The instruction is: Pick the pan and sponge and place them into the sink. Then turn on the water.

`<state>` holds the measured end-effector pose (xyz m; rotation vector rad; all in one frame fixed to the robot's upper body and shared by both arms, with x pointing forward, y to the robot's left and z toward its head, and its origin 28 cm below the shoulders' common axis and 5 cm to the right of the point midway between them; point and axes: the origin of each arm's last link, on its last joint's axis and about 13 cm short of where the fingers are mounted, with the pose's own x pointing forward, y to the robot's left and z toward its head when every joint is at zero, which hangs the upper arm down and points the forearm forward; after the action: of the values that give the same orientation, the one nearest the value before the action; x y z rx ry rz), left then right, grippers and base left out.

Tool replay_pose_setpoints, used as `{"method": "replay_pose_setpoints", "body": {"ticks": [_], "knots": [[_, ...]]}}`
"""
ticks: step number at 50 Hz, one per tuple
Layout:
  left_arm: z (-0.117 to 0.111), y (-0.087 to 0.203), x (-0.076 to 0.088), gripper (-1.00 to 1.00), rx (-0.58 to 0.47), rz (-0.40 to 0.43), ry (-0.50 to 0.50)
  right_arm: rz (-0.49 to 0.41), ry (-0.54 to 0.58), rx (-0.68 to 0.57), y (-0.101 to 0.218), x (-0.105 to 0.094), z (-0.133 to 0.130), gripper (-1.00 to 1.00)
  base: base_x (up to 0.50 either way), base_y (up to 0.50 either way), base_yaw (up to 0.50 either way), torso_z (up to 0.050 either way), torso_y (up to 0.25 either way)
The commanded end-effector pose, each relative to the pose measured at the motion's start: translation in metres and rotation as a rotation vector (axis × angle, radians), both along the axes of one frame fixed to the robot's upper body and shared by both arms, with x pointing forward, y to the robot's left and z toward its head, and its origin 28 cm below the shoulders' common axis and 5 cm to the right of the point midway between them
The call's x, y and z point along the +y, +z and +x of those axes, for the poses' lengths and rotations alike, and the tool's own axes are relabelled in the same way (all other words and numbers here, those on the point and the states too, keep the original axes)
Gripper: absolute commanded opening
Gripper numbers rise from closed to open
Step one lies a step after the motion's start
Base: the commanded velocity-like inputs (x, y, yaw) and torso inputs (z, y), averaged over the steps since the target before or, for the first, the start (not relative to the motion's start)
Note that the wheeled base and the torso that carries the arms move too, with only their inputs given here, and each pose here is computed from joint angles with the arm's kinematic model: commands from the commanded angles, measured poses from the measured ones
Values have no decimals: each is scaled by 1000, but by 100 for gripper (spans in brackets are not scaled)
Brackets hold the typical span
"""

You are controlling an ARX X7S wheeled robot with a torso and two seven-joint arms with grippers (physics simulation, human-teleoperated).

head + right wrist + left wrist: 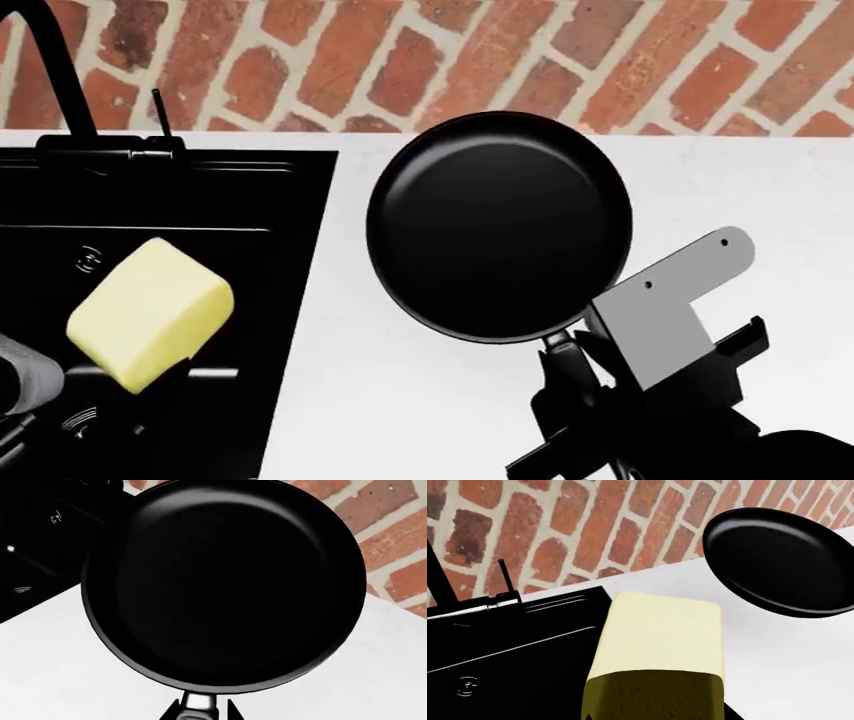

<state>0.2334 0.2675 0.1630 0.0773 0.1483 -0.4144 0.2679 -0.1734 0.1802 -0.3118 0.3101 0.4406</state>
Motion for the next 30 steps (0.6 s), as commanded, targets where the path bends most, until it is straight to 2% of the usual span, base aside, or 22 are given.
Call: {"method": "replay_pose_setpoints", "body": {"ticks": [1, 6, 11, 20, 22, 23, 26, 27, 30], "knots": [[0, -2, -1, -100, 7, -10, 9, -5, -4, -75, 6, -2, 3, -100, 59, 449, 0, 0, 11], [-2, -1, 3, -100, 6, -11, 10, -1, -2, -78, 6, -1, 3, -100, 59, 452, 0, 2, 2], [2, -3, -5, -100, 8, -13, 14, -3, 0, -72, 4, -1, 4, -100, 61, 451, 0, 0, 0], [2, -3, -6, -100, 8, -12, 17, 10, 0, -63, 1, -1, 3, -100, 59, 451, 0, 0, 2], [2, -3, -5, -100, 8, -12, 16, 9, 2, -59, 0, -1, 2, -100, 72, 449, 0, 5, 0], [-2, -3, 3, -100, 8, -12, 17, 11, 1, -58, -1, -1, 2, -100, 74, 457, 0, 0, 11], [-6, -2, 10, -100, 9, -12, 17, 8, -10, -50, -4, -2, 2, -100, 77, 452, 0, 0, 0], [-3, -3, 4, -100, 9, -12, 17, 8, -15, -47, -6, -3, 2, -100, 78, 449, 0, 0, 0], [-3, -2, 6, -100, 7, -13, 18, 8, -15, -40, -7, -2, 2, -100, 78, 449, 0, 0, 4]]}}
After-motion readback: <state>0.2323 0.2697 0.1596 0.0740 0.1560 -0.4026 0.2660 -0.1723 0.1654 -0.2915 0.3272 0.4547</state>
